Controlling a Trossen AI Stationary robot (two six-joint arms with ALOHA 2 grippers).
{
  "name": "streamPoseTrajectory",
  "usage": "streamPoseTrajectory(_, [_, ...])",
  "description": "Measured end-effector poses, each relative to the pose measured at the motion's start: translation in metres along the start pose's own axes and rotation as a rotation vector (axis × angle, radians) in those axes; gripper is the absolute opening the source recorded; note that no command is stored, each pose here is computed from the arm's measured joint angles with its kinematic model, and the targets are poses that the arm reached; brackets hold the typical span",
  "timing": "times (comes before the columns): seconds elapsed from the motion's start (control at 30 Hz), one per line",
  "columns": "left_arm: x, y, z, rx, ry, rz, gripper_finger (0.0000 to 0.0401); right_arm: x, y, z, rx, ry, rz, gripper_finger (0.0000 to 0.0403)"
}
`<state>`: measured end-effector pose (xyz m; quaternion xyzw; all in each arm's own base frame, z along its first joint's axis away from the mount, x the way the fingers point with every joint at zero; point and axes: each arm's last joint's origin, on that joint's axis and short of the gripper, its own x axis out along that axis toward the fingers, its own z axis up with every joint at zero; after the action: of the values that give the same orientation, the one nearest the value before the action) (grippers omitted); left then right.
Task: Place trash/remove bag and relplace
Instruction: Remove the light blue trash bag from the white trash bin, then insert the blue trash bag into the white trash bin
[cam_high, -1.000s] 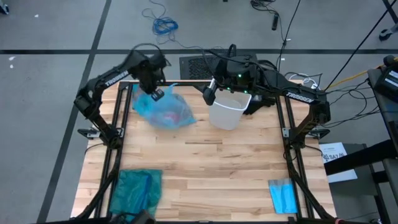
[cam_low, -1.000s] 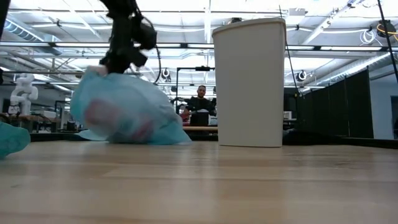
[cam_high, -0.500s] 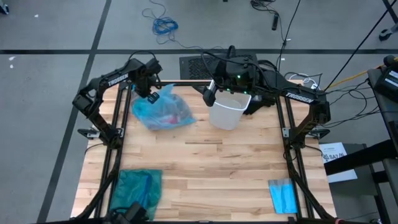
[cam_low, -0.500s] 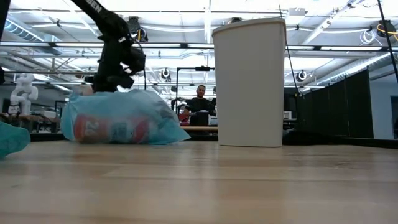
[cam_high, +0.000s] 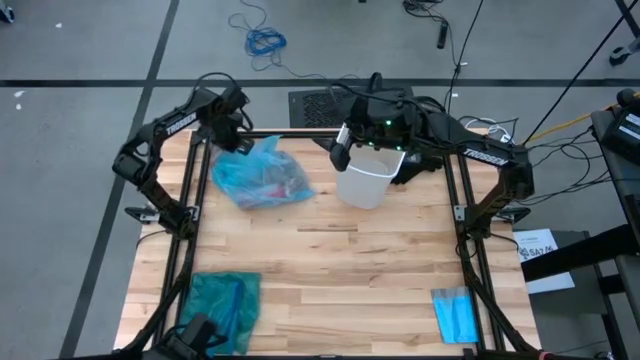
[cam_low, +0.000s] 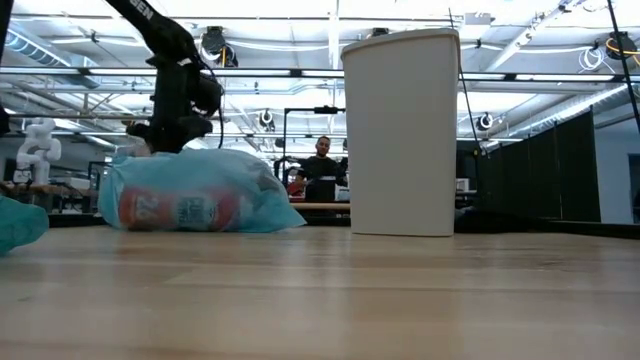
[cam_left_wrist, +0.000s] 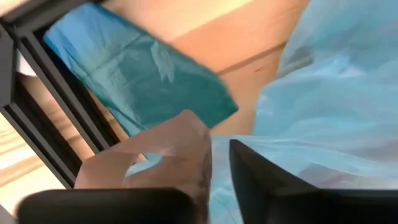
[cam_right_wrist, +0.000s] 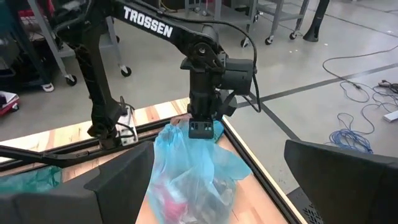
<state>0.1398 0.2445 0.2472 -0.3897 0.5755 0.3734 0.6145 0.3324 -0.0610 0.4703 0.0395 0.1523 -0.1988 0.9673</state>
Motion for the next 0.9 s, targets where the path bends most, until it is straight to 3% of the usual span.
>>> streamPoseTrajectory(0.37, [-0.051,0.002,-0.016,-0.045,-0.119,0.001,0.019,-0.029,-0.011,0.012,-0.008,-0.058,-0.01,0.0354])
streamPoseTrajectory(0.9, [-0.144,0.001,-0.051,-0.143,-0.385,-0.031,0.0203,-0.037,-0.011,0.01,-0.016,-0.026,0.037,0.0354])
